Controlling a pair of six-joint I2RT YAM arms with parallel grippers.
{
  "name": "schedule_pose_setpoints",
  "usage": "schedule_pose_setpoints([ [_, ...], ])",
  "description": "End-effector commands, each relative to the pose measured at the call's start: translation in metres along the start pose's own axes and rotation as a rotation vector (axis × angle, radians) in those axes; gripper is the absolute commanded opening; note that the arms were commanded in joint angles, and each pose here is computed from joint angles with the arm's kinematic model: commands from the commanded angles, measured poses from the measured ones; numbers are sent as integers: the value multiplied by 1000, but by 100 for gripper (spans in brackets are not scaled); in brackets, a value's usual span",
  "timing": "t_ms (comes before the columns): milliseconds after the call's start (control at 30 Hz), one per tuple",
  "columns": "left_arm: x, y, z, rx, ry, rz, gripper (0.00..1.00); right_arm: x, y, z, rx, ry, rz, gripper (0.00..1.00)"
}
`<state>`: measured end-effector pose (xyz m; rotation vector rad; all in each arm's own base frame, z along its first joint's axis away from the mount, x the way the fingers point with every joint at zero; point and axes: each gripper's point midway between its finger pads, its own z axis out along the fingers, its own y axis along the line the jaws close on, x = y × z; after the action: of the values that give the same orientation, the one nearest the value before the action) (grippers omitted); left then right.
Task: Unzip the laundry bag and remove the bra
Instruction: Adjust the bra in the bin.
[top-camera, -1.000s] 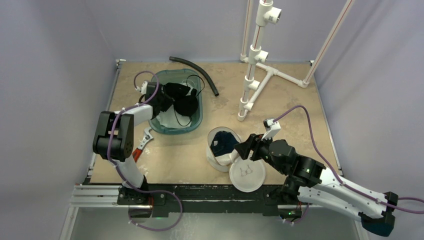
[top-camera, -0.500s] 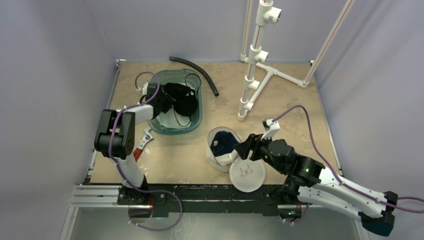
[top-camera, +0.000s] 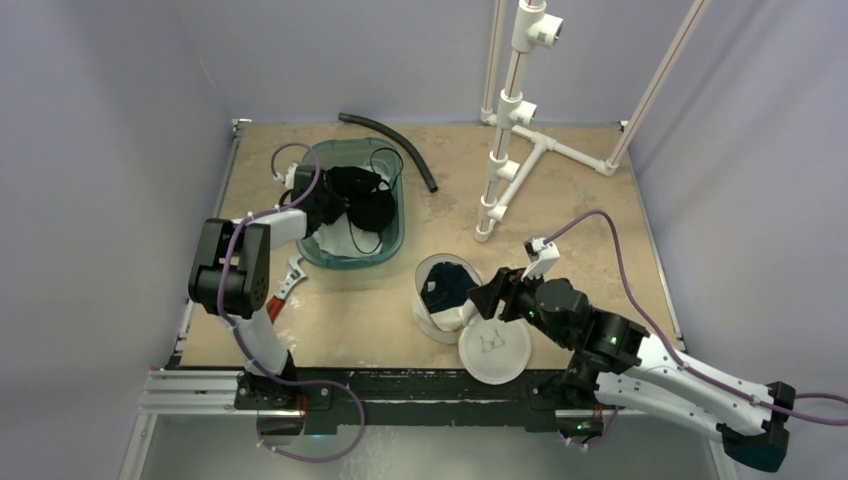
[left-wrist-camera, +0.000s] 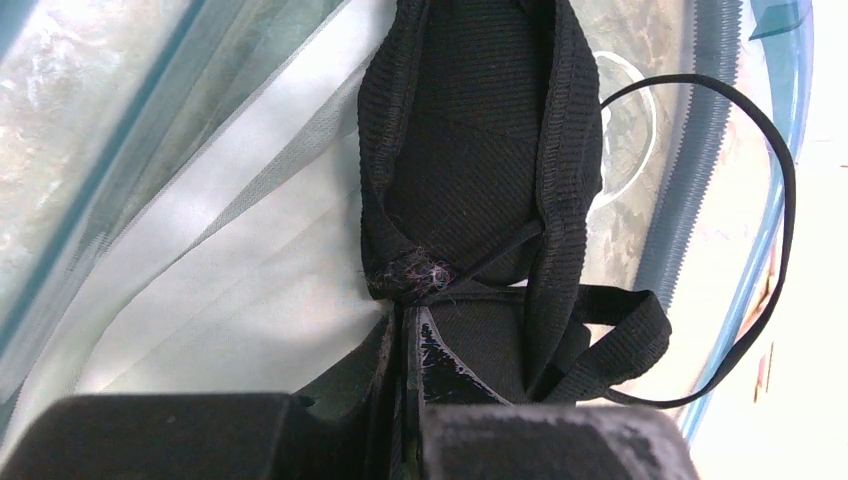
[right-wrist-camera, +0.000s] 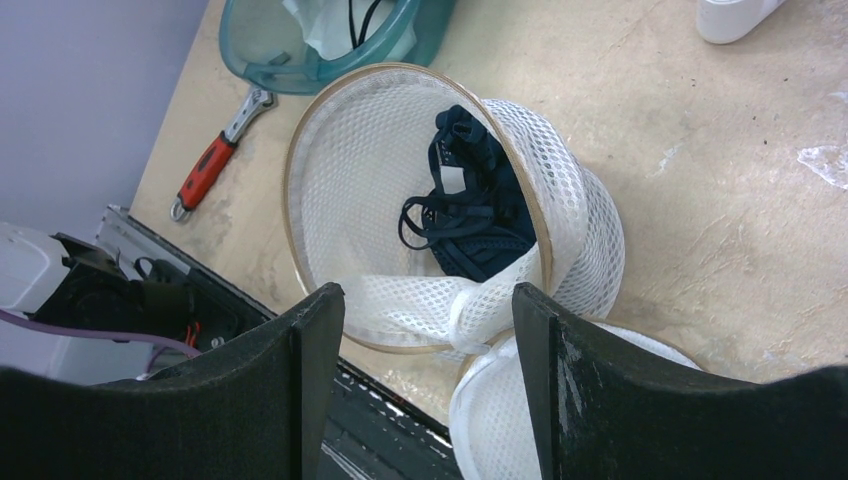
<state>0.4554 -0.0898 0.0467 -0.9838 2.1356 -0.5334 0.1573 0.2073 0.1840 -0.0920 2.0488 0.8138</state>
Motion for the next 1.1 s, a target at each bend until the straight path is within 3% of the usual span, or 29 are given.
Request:
schedule_pose_setpoints([
  [0,-31,-36,-15,99,-80,49,0,-3,2,2,-2,-13,2,66],
  [333,-71,-103,-76,245,-141,200,0,-4,3,1,-9,-18,2,66],
  [533,-64,-102,-87,243,-7,352,0,-6,4,-1,-18,-28,10,66],
  [833,-25,-76,-91,317,276,379,0,-7,6,-2,-27,-34,8,66],
  [967,-13,-52,-84,260,310,388,0,-9,7,-3,-36,-43,14,66],
  [1067,-20,-68,-90,310,286,383,0,-10,7,-4,-39,-47,14,66],
])
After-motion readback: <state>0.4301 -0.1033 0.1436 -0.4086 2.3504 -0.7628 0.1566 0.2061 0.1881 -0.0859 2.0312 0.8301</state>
